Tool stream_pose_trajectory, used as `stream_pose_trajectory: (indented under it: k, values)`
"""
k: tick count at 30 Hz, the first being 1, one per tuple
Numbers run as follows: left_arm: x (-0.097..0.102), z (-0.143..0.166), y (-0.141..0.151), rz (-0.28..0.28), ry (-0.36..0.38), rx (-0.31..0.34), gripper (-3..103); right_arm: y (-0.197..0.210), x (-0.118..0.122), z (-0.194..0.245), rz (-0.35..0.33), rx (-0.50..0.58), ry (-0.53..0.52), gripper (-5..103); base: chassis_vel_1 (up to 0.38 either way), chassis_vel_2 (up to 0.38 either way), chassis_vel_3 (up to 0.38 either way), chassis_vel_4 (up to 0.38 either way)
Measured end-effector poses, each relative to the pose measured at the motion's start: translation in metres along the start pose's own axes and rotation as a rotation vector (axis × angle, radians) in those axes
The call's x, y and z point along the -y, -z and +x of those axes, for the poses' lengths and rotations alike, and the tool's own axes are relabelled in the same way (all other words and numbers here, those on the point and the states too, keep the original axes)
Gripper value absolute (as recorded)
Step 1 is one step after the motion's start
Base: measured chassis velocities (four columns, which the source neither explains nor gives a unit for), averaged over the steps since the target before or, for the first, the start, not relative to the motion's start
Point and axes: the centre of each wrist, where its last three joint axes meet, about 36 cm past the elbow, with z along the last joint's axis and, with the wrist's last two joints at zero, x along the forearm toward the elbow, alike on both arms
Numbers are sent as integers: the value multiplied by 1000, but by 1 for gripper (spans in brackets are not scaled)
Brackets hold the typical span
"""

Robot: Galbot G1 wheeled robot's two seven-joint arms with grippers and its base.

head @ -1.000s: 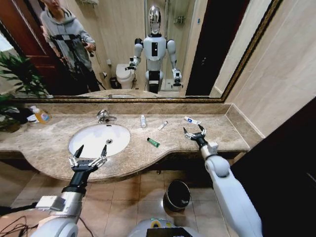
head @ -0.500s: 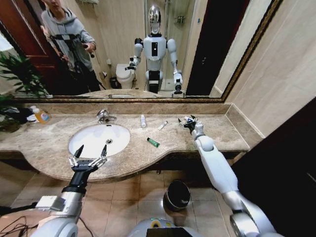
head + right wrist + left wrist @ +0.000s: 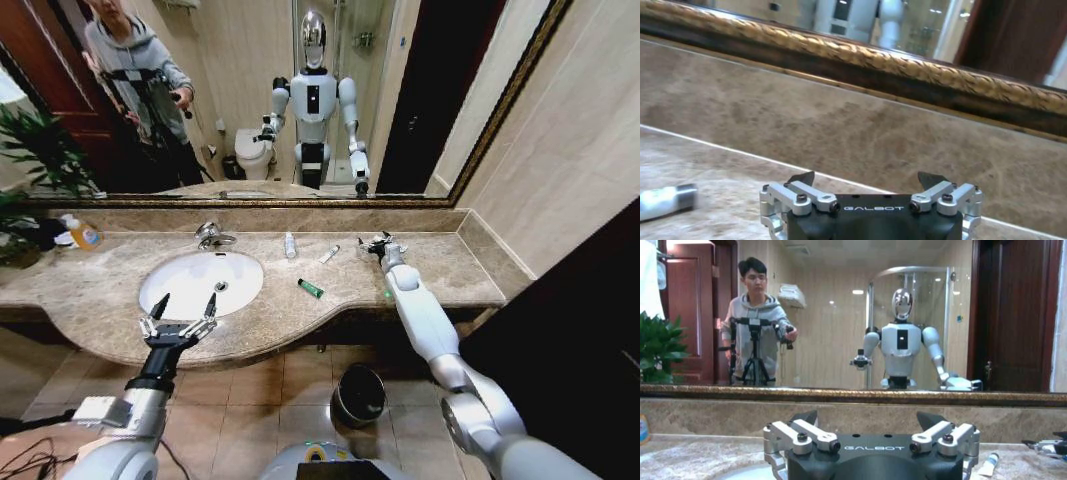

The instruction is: Pick up the trash from the sink and place it in the trash bin.

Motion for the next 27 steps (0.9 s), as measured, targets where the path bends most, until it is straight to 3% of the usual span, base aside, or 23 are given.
stream_pose_trajectory:
  k: [10, 27]
  values:
    - [0, 0, 0, 0, 0, 0, 100, -31, 35, 19, -43, -57, -103, 100, 0, 0, 0, 0]
    - [0, 0, 0, 0, 0, 0, 100, -25, 6, 5, -95, -34, -57, 100, 0, 0, 0, 0]
